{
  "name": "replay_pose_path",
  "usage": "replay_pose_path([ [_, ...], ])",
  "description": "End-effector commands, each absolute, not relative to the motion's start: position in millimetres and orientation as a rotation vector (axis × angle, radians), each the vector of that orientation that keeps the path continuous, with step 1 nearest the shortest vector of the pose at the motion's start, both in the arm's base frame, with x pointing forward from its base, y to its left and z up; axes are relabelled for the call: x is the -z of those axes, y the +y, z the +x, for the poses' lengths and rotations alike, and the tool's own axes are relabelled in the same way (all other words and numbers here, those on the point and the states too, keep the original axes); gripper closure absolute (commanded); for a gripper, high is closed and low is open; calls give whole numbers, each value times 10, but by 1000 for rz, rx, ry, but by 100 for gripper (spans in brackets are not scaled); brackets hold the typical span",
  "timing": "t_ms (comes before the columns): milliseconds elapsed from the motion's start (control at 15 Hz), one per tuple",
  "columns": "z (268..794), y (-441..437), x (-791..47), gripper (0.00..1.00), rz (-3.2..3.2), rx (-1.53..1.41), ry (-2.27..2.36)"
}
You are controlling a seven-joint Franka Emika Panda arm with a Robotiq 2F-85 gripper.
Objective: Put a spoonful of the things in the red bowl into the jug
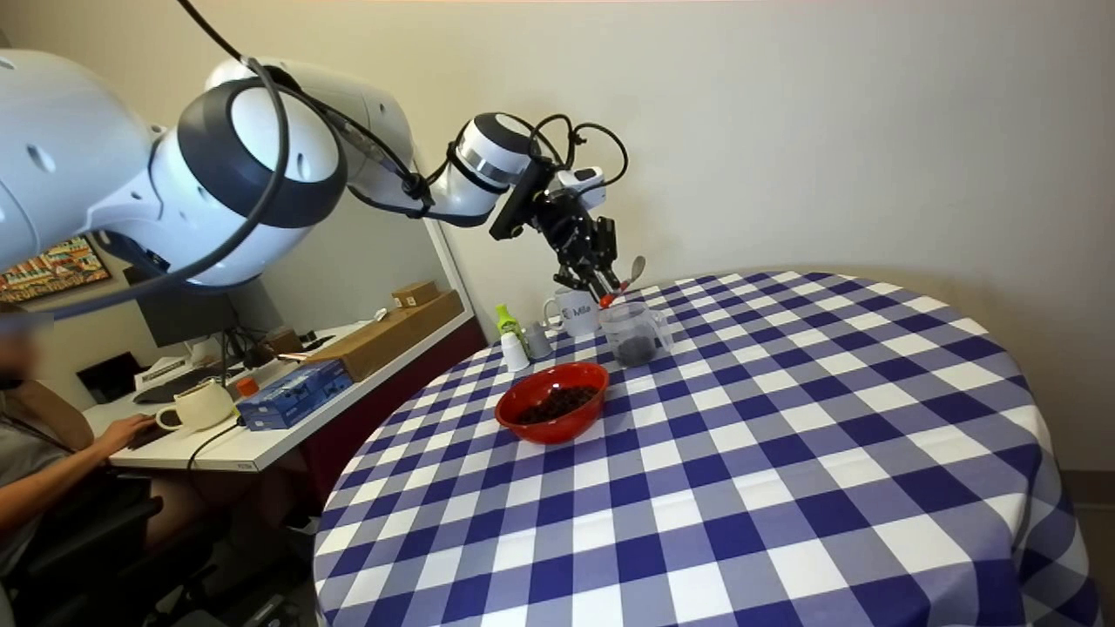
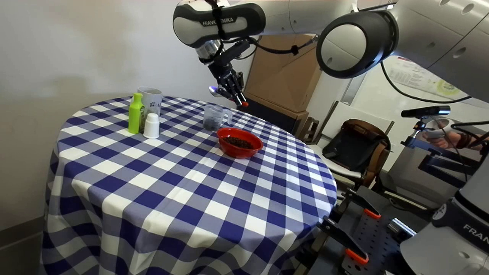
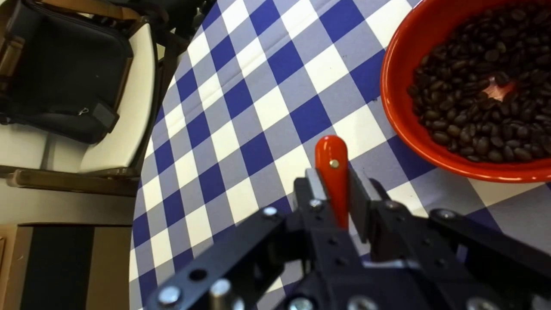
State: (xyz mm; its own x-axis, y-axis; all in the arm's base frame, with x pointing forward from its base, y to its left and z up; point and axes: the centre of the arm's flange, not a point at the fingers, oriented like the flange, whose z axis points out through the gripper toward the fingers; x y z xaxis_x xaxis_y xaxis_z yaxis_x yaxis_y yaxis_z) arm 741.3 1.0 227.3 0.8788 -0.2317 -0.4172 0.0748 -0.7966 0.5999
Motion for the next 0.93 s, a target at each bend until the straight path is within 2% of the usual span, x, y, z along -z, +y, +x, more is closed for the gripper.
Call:
replay_pose_path([
  [0, 8027, 29, -2687, 95, 2437, 592, -126],
  [267, 7710, -300, -3387, 95, 2508, 537, -150],
  [667, 6951, -269, -4251, 95, 2585, 494, 274],
  [867, 6668, -194, -4424, 95, 2607, 486, 489],
])
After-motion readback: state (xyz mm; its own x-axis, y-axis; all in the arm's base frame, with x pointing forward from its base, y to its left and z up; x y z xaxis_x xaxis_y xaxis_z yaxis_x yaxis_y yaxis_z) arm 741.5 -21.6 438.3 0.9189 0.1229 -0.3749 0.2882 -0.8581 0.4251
